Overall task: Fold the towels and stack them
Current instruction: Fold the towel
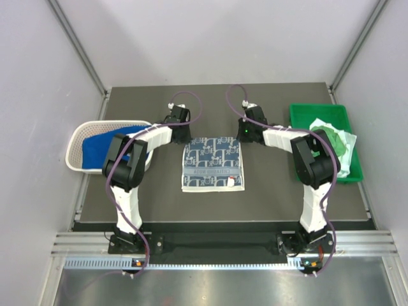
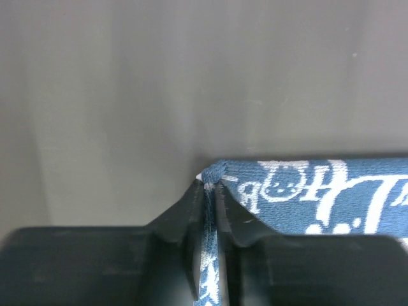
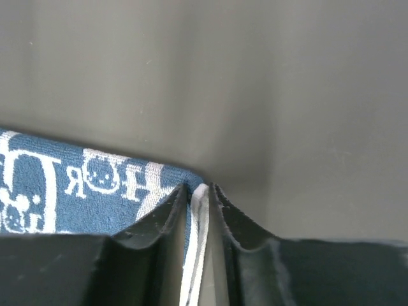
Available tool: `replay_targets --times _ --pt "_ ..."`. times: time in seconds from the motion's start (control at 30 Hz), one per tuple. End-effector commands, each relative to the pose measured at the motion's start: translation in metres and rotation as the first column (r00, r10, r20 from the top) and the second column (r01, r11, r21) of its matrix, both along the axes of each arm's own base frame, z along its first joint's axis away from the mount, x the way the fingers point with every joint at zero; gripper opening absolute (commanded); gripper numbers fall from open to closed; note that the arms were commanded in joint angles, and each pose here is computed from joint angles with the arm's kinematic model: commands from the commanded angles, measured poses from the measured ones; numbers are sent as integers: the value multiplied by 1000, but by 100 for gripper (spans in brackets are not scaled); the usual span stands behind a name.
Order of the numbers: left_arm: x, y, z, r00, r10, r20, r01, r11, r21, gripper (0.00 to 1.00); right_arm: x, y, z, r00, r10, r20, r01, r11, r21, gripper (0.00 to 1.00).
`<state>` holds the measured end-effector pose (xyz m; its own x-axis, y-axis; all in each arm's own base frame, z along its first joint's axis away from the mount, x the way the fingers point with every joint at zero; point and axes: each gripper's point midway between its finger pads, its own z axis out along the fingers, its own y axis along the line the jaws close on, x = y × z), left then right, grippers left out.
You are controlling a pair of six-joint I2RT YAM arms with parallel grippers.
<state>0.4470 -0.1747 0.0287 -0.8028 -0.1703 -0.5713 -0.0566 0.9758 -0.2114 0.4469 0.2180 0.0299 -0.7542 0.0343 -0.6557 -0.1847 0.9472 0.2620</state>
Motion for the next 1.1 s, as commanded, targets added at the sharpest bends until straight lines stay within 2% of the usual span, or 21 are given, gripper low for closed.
replay_targets --times 0.0,0.17,0.43,0.53,0.57,0.67,0.7,0.73,0.83,0.93,1.07 --pt "0 -3 -12 1000 -5 -1 5 1000 -26 11 1 0 -4 1000 6 0 -6 1000 -27 14" --pt "15 -6 5 996 5 91 0 999 -54 0 14 -4 7 999 9 40 -10 1000 13 3" --pt "50 -21 55 947 17 320 29 990 -139 0 46 -11 49 987 0 159 -15 996 92 2" --pt "59 -27 75 912 2 410 70 984 -162 0 53 -13 66 978 -2 208 -19 995 102 2" --pt "64 -29 90 884 1 467 91 980 -175 0 53 -13 74 974 -2 225 -23 994 108 2" --pt "57 -32 102 841 -31 541 148 974 -173 0 51 -15 88 964 -1 264 -32 992 120 2" --pt "57 -37 117 803 -52 594 195 964 -178 0 50 -15 93 959 0 284 -38 991 127 2" --pt "48 -35 108 804 -62 591 201 965 -172 0 45 -15 89 960 2 279 -39 991 127 2" --pt "36 -32 128 739 -56 671 232 957 -176 0 34 -15 100 954 4 300 -50 988 148 2" --pt "25 -30 136 723 -61 688 250 952 -178 0 20 -18 113 947 1 322 -59 984 170 2" --pt "0 -32 126 747 -72 661 284 933 -219 0 -4 -18 114 947 2 321 -70 977 203 2"
